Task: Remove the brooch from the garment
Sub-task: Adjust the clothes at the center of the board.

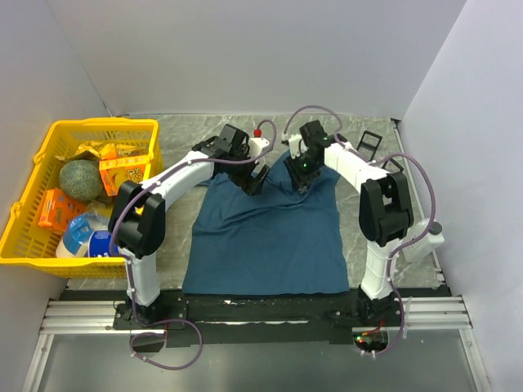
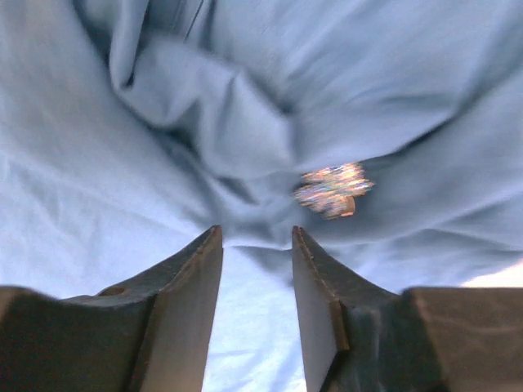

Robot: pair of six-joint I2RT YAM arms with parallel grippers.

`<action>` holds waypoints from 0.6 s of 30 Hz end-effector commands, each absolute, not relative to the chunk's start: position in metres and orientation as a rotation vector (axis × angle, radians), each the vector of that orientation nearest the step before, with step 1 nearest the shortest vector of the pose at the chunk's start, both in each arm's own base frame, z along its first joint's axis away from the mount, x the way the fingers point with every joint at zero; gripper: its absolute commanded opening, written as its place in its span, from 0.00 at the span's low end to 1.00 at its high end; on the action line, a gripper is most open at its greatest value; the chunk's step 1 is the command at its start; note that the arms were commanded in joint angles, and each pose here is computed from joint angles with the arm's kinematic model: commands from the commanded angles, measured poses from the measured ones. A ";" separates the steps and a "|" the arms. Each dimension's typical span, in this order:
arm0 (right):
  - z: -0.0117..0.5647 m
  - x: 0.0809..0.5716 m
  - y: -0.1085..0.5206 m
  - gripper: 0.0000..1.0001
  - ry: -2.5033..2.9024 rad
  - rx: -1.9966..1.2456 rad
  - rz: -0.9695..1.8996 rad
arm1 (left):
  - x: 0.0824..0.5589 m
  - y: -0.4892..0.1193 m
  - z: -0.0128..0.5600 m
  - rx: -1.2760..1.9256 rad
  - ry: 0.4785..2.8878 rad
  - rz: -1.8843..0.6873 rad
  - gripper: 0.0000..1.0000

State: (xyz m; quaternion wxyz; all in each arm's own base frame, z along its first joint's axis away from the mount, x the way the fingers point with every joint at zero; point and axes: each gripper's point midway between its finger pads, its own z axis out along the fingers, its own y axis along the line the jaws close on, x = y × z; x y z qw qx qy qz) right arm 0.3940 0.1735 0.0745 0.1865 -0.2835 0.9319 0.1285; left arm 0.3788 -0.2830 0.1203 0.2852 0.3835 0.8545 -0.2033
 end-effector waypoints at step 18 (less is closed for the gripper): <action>0.052 0.422 0.151 0.66 2.645 -0.810 0.204 | 0.374 -0.303 0.122 1.022 2.255 -0.636 0.96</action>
